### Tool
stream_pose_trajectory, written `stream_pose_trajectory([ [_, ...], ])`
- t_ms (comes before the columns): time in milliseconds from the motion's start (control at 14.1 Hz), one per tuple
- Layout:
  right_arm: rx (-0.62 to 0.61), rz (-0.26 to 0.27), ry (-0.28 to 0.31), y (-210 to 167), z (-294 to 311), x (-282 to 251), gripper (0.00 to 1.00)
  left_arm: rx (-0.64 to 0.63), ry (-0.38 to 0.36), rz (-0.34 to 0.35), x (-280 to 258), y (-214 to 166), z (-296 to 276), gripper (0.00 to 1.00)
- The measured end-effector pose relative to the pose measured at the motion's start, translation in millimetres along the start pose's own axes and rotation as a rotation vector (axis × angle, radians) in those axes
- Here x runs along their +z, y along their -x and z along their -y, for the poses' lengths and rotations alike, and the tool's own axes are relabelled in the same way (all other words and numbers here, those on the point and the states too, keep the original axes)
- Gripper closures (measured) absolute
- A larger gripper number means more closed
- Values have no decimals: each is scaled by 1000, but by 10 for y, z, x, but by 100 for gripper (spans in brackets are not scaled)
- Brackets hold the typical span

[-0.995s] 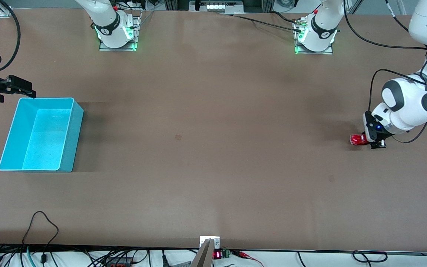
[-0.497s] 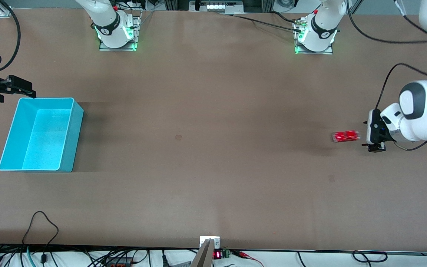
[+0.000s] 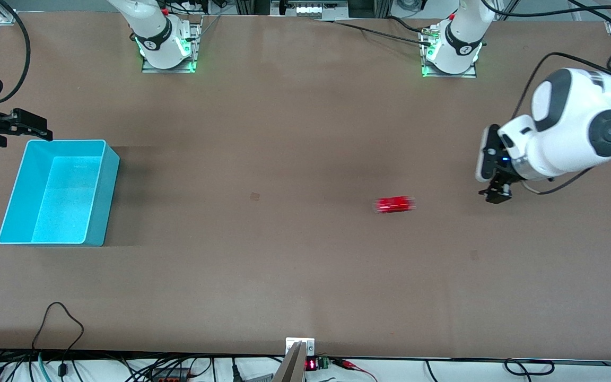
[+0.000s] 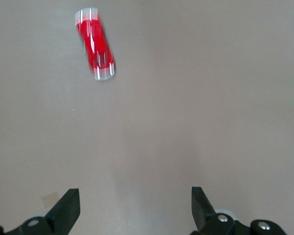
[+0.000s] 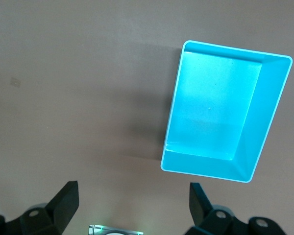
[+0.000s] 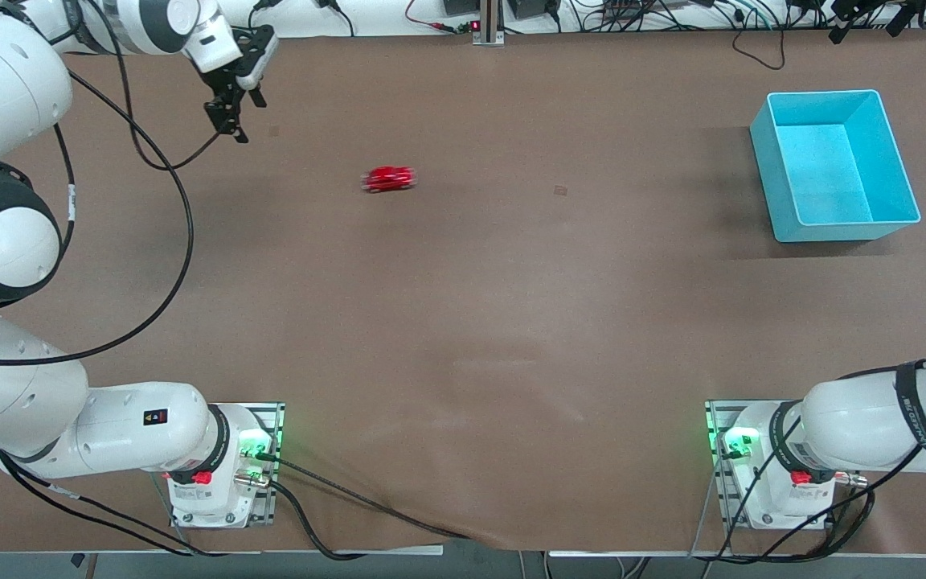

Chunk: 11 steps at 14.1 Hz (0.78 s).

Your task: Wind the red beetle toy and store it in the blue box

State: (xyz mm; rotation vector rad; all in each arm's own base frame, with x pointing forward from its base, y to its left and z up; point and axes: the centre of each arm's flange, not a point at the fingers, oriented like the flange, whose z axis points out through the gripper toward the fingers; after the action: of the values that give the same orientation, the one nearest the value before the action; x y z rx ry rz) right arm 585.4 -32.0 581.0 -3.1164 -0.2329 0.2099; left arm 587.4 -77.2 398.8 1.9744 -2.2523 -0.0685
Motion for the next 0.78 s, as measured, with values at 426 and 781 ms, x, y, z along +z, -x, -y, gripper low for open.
stream_pose_trajectory([
  [426, -13, 7, -2, -35, 68, 38, 0, -469, -144, -42, -84, -383, 145, 0],
  [781, -81, 76, -5, -262, 437, 388, 0, -923, -188, -107, -218, -570, 197, 0],
])
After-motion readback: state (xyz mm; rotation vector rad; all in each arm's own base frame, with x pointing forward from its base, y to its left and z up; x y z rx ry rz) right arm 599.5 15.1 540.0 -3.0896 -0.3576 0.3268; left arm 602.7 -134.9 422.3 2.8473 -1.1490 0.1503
